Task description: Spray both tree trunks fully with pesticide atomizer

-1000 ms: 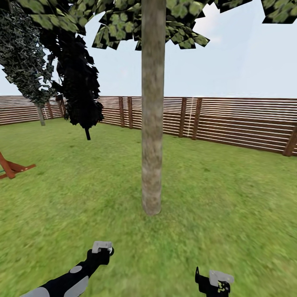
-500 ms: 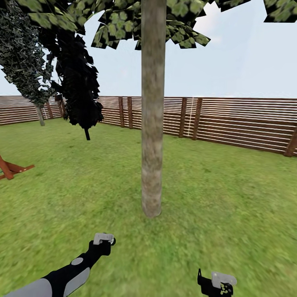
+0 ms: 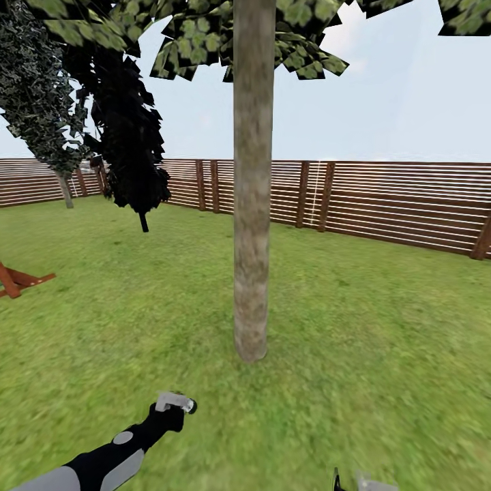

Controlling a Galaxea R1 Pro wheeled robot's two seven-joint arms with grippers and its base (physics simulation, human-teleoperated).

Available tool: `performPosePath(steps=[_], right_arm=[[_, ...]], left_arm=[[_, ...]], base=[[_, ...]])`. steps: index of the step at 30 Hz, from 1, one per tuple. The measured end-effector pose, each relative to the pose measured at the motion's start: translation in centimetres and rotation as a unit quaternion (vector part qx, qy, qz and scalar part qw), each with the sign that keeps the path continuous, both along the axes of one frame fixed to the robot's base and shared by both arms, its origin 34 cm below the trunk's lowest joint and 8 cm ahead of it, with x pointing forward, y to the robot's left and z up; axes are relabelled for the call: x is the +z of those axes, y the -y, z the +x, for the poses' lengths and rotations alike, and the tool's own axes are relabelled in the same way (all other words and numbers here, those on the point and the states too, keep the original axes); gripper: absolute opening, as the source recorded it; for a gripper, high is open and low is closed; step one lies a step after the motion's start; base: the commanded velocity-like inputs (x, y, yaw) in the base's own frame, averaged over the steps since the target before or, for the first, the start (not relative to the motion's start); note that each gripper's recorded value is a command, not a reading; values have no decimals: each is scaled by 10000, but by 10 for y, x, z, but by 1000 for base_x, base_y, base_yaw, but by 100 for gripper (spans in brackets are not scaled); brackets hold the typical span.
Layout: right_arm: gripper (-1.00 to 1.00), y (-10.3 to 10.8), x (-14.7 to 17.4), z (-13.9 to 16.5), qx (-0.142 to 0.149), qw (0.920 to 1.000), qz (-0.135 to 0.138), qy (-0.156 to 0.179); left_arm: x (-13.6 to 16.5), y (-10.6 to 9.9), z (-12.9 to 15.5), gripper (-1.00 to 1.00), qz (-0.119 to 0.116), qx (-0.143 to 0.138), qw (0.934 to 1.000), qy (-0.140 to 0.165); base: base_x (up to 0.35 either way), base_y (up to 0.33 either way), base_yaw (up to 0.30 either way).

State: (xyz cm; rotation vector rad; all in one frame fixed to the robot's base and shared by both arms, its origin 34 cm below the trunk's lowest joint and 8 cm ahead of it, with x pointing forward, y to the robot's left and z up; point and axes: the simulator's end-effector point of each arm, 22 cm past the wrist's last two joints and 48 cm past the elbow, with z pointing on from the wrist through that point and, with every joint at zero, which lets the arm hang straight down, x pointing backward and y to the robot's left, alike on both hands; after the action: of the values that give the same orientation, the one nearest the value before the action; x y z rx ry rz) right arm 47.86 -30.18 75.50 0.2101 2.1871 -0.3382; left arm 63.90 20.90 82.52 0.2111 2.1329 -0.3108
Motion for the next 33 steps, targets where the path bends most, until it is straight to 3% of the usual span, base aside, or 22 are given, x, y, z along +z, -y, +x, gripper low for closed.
performPosePath(steps=[3, 7, 11, 17, 22, 24, 29, 31, 33], right_arm=[[100, 0, -1, -2, 0, 10000, -2, -15], [100, 0, -2, -2, -1, 10000, -3, -20], [100, 0, -2, -3, 1, 10000, -1, -22], [100, 5, -1, -2, -45, 10000, 0, -18], [100, 0, -1, 5, 115, 9998, 164, -1], [100, -6, 0, 12, 210, 9995, 220, -122], [100, -52, 31, 58, 717, 9929, 836, -451], [100, -69, 58, 84, 951, 9871, 1169, -542], [100, -88, 109, 119, 1342, 9742, 1738, -521]], left_arm=[[6, 30, -15, -100, -496, -761, 9959, -45], [16, 34, -32, -100, -849, -1416, 9862, -73], [21, 30, -35, -100, -918, -1604, 9828, 24], [24, 25, -37, -100, -907, -1672, 9817, 109], [34, 31, -44, -100, -1045, -1996, 9739, 286], [32, 28, -47, -100, -997, -2075, 9727, 296], [19, 30, -64, -100, -456, -2725, 9606, 311], [16, 30, -68, -100, -346, -2854, 9573, 310], [15, 30, -70, -100, -271, -2931, 9552, 315]], base=[[2, 0, 0], [0, 0, 0], [0, 0, 0], [0, 0, 0], [0, 0, 0], [0, 0, 0], [0, 0, 0], [0, 0, 0], [0, 0, 0]])
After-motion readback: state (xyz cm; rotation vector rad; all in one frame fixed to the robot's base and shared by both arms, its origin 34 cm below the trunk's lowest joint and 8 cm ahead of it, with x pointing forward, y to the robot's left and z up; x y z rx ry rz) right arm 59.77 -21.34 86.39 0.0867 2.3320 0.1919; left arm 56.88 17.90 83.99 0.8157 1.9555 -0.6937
